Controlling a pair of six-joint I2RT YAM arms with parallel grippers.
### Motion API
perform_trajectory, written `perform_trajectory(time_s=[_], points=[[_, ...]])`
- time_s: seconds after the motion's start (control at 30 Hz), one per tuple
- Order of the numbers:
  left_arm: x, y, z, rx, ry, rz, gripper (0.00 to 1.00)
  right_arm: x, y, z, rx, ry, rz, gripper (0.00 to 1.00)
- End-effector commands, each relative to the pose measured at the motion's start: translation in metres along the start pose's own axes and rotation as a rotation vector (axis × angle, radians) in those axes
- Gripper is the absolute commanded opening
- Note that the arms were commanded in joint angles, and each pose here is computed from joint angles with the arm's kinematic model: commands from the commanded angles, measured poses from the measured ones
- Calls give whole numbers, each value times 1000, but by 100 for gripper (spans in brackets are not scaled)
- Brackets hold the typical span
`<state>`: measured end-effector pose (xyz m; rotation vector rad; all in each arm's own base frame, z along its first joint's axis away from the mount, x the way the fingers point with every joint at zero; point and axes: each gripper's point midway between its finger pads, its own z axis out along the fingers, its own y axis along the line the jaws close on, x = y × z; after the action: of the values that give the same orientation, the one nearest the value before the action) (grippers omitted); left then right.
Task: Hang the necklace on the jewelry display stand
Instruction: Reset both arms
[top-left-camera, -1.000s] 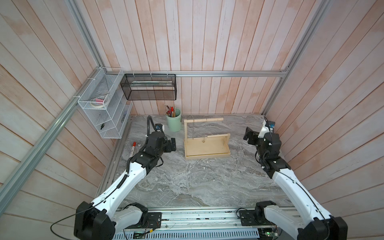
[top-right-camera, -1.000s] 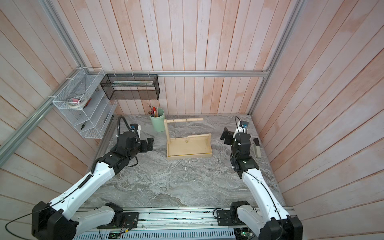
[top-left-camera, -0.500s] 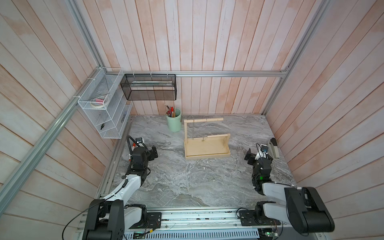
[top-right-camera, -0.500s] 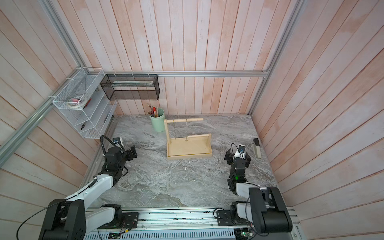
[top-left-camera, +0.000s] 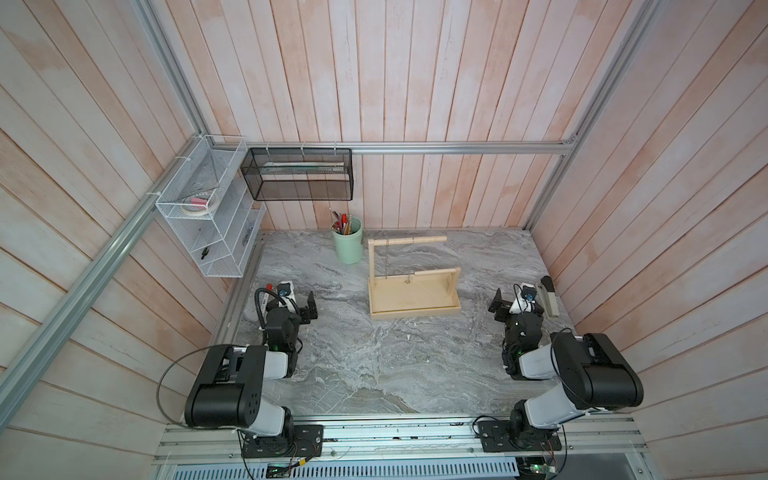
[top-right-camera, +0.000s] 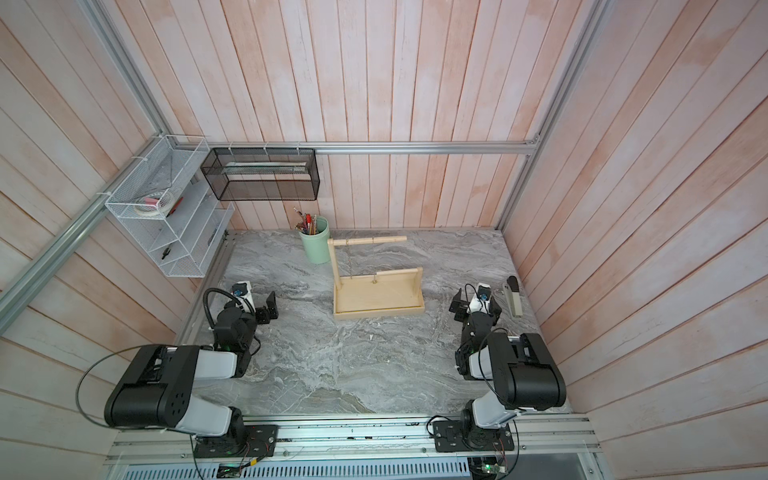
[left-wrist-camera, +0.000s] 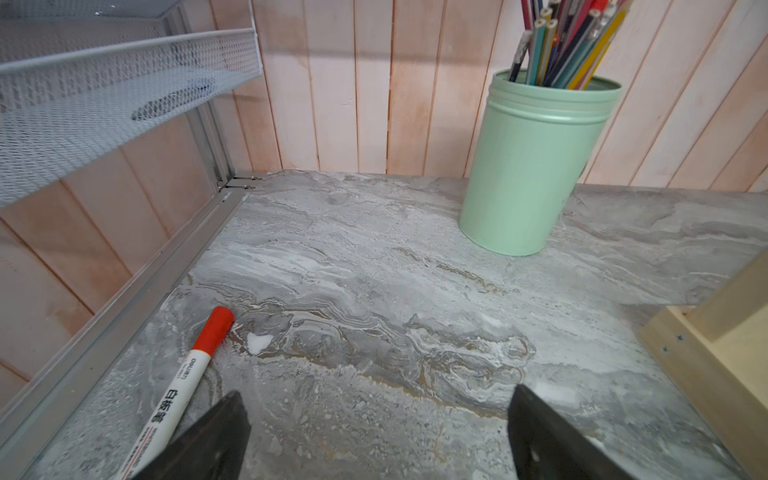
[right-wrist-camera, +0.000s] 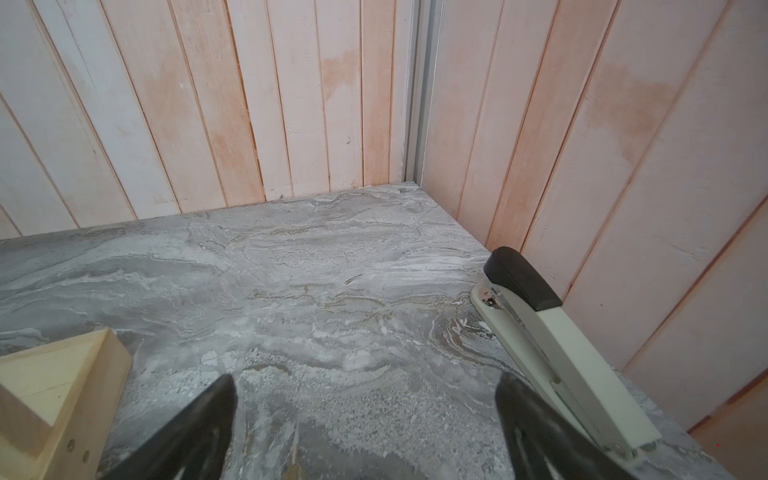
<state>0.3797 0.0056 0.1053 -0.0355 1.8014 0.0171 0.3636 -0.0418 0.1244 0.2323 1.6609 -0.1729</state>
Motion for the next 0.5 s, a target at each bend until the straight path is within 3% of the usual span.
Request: perform_trajectory(time_s=[0.0, 0.47], points=[[-24, -6, 1, 41, -92, 22, 100, -8, 7, 1, -34, -34, 4, 98], [-27, 0, 2, 27, -114, 2, 100, -7, 15, 1, -77, -30, -19, 98]])
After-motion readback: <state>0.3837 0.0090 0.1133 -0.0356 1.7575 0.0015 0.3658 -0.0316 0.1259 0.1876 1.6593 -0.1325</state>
